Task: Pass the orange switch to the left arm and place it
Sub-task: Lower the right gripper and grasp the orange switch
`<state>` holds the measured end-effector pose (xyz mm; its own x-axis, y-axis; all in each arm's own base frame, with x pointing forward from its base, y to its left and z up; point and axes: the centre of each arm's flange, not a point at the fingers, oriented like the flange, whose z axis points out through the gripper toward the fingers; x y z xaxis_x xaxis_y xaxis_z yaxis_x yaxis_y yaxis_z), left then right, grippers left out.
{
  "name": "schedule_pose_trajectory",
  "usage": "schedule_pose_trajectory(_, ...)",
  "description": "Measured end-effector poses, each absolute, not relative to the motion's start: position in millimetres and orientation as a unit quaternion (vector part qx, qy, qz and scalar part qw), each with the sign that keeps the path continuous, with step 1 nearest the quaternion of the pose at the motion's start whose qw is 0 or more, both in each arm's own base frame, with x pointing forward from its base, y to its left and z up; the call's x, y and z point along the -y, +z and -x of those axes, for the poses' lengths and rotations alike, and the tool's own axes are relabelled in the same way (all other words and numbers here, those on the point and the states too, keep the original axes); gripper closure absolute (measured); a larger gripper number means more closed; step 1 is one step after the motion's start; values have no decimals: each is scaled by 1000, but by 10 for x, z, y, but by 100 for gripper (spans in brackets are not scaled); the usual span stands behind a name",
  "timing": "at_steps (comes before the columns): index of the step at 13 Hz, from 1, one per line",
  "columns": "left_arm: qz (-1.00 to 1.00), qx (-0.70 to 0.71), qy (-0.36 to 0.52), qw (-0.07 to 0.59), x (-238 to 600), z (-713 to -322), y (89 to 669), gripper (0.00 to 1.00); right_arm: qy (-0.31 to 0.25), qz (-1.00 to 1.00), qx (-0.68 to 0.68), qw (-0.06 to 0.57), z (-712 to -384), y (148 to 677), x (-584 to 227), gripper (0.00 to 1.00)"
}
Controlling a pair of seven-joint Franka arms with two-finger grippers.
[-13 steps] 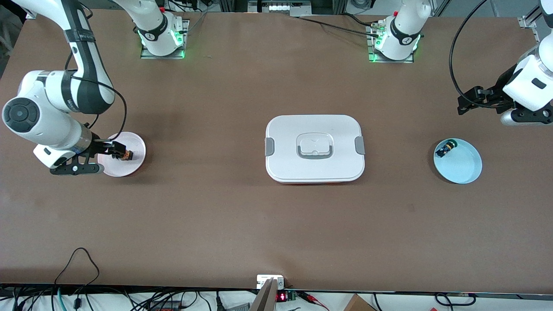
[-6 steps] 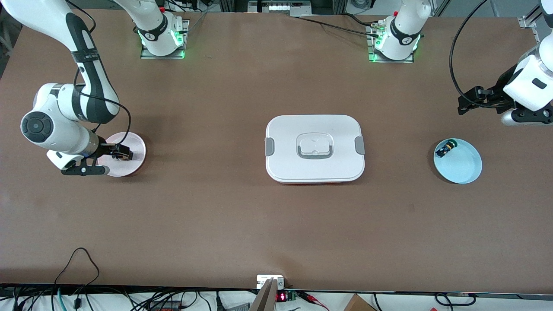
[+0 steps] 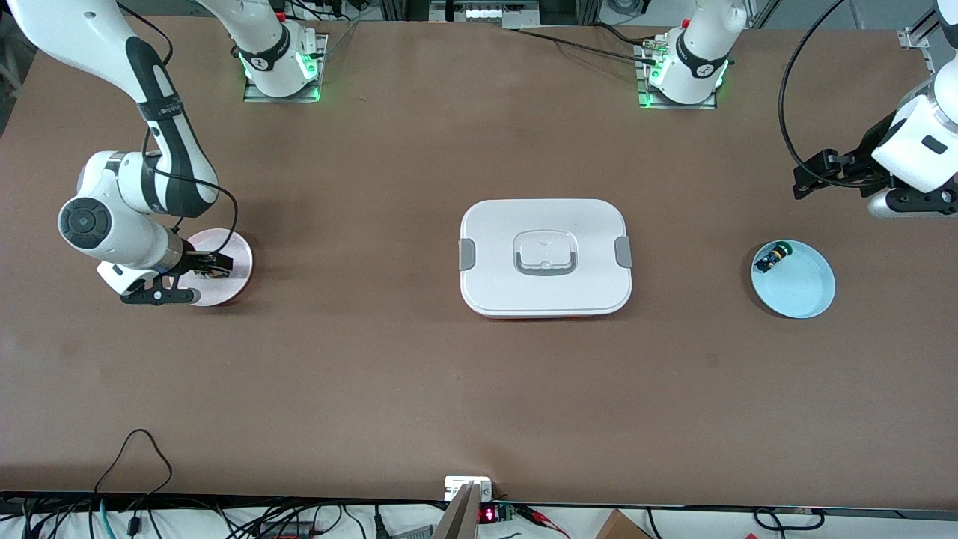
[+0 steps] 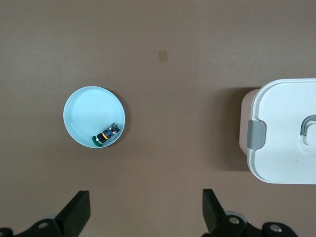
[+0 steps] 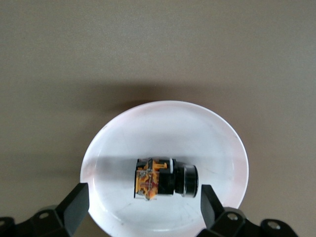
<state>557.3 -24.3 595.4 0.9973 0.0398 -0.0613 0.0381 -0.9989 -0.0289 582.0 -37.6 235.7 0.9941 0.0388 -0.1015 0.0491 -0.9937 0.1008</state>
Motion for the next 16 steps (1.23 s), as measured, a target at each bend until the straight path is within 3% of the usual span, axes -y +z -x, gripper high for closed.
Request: schedule_pose_trajectory(16,999,19,31,14,243,-5573,5954,0,-72,-996,-21,50,-5719,2001,580,0)
